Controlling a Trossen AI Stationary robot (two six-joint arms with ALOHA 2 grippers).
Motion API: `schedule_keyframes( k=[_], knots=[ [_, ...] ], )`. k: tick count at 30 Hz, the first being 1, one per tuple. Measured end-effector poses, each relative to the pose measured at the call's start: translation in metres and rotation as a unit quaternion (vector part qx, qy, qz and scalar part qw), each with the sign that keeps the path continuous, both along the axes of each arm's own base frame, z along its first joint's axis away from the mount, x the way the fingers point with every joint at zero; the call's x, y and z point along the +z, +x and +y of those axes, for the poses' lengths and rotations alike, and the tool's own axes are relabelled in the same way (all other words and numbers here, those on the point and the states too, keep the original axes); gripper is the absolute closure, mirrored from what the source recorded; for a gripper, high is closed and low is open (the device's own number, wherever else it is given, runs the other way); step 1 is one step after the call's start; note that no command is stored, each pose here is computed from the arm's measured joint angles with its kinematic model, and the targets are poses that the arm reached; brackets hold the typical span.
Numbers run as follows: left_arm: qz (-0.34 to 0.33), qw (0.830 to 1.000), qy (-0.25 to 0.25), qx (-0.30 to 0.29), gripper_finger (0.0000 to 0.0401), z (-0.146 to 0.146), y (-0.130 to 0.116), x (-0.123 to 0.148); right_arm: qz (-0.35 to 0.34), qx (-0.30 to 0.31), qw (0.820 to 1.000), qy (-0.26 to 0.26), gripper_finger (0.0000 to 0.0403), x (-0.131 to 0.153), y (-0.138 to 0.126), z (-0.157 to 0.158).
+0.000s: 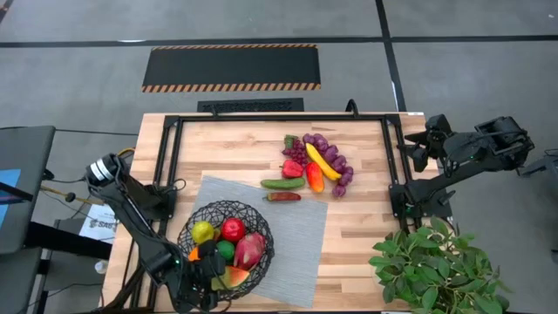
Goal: Build produce basket
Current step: Put the green pear into the mesh basket, then put the red bell pepper into the mesh basket
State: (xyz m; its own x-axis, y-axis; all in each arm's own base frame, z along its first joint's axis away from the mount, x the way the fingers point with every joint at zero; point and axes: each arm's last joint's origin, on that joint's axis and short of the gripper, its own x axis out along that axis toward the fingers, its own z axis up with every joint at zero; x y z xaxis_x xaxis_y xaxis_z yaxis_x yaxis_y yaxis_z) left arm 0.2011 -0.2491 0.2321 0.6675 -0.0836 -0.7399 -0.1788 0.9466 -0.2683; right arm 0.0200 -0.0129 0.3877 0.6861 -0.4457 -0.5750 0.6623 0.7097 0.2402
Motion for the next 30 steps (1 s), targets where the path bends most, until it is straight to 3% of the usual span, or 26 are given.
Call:
schedule_keyframes(
  k=[11,19,22,24,27,30],
  knots=[
    [0.040,0.998,-0.049,0.007,0.0042,0.012,-0.012,0.018,0.000,0.000,1.000,0.000,0.0148,0.000,0.000,0.000],
    [0.016,0.999,-0.033,-0.022,0.0042,0.028,0.005,0.039,0.000,0.000,1.000,0.000,0.0148,0.000,0.000,0.000],
    [-0.021,1.000,0.006,-0.023,0.0042,0.044,0.014,0.053,0.000,0.000,1.000,0.000,0.0148,0.000,0.000,0.000],
    [-0.060,0.996,0.060,-0.012,0.0042,0.058,0.023,0.063,0.000,0.000,1.000,0.000,0.0148,0.000,0.000,0.000],
    [-0.094,0.983,0.160,-0.001,0.0042,0.083,0.040,0.074,0.000,0.000,1.000,0.000,0.0148,0.000,0.000,0.000],
    [-0.109,0.972,0.208,0.028,0.0042,0.113,0.063,0.081,0.000,0.000,1.000,-0.001,0.0148,0.000,0.000,0.000]
  ],
)
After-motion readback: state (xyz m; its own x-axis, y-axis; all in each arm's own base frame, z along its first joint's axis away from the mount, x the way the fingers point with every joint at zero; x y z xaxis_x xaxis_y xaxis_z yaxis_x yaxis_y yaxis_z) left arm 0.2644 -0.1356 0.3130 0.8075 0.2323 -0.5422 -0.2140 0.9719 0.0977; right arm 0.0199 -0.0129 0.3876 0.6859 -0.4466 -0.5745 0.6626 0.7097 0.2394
